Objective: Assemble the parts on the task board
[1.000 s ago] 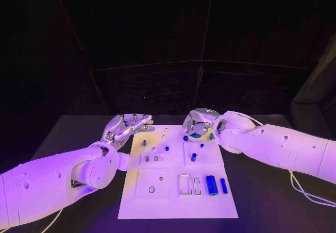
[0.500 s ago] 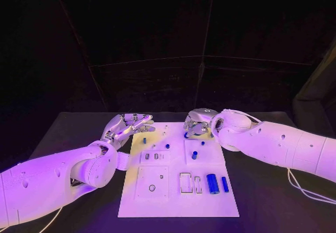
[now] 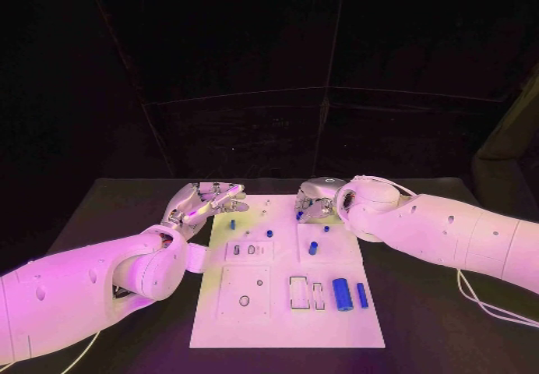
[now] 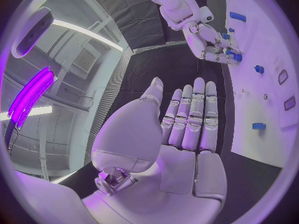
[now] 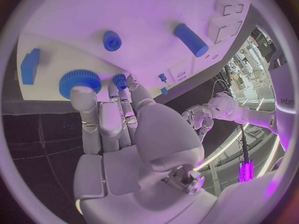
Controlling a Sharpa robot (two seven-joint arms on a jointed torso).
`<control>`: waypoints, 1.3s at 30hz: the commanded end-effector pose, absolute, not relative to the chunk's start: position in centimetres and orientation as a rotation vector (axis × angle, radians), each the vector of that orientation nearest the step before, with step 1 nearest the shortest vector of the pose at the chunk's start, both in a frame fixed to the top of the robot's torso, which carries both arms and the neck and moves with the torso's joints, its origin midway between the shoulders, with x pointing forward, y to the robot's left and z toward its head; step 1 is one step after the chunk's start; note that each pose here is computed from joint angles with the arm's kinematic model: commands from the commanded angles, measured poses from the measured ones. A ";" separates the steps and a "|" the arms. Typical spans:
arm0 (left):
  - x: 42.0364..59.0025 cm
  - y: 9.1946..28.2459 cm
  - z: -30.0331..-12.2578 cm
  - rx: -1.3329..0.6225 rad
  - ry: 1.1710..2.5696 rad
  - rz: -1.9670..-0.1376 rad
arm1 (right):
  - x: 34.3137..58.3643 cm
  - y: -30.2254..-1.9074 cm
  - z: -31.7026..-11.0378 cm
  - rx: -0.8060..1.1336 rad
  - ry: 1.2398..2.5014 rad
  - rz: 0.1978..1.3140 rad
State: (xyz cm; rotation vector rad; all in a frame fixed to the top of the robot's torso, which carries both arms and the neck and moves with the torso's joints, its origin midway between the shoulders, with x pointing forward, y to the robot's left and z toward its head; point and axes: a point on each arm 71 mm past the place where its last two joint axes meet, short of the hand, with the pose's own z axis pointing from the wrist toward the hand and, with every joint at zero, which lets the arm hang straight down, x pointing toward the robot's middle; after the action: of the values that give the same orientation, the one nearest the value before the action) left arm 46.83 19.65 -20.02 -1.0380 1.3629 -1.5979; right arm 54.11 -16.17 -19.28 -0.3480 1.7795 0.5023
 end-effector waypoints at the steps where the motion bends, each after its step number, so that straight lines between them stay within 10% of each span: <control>1: 46.8 19.5 -19.9 -1.027 1.366 -1.609 | 54.1 -16.0 -19.3 -0.365 1.797 0.513; 39: 47.1 19.8 -19.9 -1.060 1.365 -1.596 | 54.9 -13.8 -17.3 -0.197 1.523 0.606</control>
State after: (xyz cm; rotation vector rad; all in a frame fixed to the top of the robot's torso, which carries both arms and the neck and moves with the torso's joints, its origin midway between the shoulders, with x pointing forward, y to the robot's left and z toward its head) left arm 47.10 19.89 -20.02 -1.0570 1.3666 -1.5838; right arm 54.71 -13.66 -17.72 -0.2368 1.5610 0.5953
